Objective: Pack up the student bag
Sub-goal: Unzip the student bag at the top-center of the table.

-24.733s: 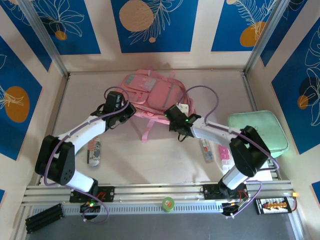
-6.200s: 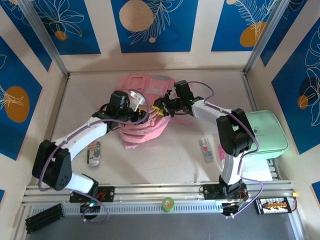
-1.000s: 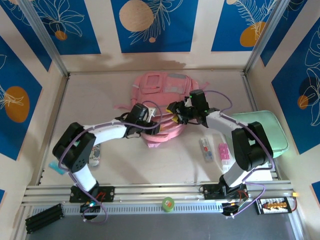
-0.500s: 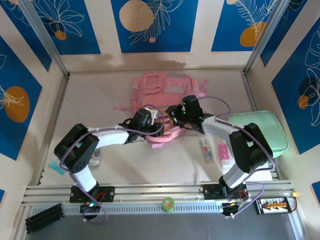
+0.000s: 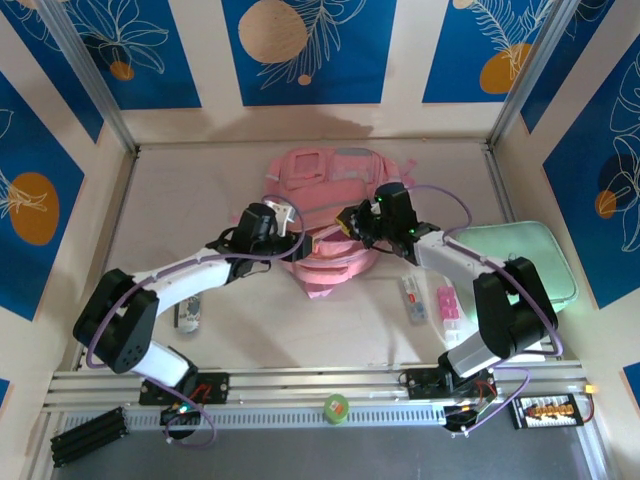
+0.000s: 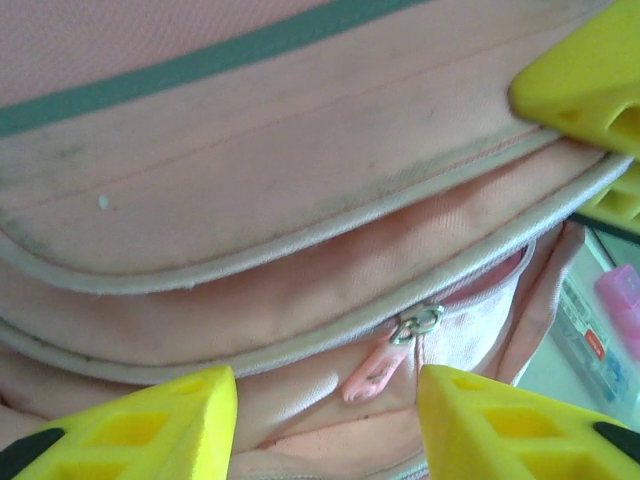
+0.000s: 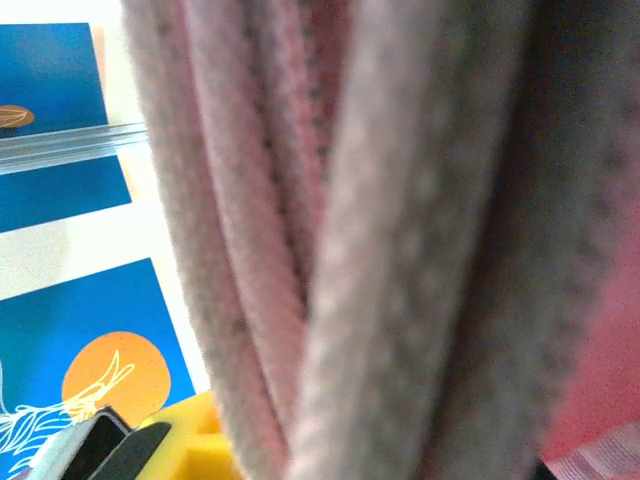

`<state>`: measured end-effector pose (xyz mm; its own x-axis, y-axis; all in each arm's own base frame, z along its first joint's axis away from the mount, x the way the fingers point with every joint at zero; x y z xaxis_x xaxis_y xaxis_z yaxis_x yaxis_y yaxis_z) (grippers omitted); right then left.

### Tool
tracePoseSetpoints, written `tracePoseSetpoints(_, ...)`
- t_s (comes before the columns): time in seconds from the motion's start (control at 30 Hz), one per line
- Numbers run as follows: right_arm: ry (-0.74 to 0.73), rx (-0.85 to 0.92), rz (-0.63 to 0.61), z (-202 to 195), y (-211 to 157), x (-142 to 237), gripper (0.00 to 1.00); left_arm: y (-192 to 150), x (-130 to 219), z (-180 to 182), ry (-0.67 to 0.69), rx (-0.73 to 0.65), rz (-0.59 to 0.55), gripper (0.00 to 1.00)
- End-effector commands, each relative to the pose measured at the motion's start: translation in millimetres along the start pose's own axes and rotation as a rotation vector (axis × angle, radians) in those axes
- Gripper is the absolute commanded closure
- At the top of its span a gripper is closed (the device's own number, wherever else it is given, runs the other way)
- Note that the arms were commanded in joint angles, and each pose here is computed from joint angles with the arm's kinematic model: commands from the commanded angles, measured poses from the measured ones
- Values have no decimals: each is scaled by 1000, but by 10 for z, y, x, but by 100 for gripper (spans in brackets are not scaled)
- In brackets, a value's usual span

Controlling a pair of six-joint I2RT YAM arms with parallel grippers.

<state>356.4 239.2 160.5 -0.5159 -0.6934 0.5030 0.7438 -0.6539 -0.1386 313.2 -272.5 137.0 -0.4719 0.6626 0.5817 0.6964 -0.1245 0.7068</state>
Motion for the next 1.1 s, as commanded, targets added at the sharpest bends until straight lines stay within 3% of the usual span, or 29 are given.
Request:
tracePoseSetpoints(0.0,138,75,72,513,-130,176,87,17,-6,-215,-125,-26,34,52)
tracePoseSetpoints(0.17,147,67,90,550,-120,172,87,-2,14,-293,-183,1,15,58)
tracePoseSetpoints(0.5,172,64,131,656,-155,183,87,79,-159,-263,-185,42,0,59)
tracePoseSetpoints(0.67,170,59,137,647,-162,175,87,154,-206,-325,-223,44,-16,68)
tracePoseSetpoints(1.07,154,53,145,593,-154,127,88,249,-167,-378,-241,53,-56,75)
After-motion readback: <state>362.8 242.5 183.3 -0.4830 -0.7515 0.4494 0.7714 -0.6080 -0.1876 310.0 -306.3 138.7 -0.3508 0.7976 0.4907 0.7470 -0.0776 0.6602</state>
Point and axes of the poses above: each hand's point on the last joint's axis, 136 mm out from that joint toward the fingers, its own x axis back along the fingers, its own z axis along the line the jaws close on, y = z × x, the point moved 1 cm from there along x, back along the fingers, and after that the axes turned 7 degrees about -x, right-handed, at the moved point
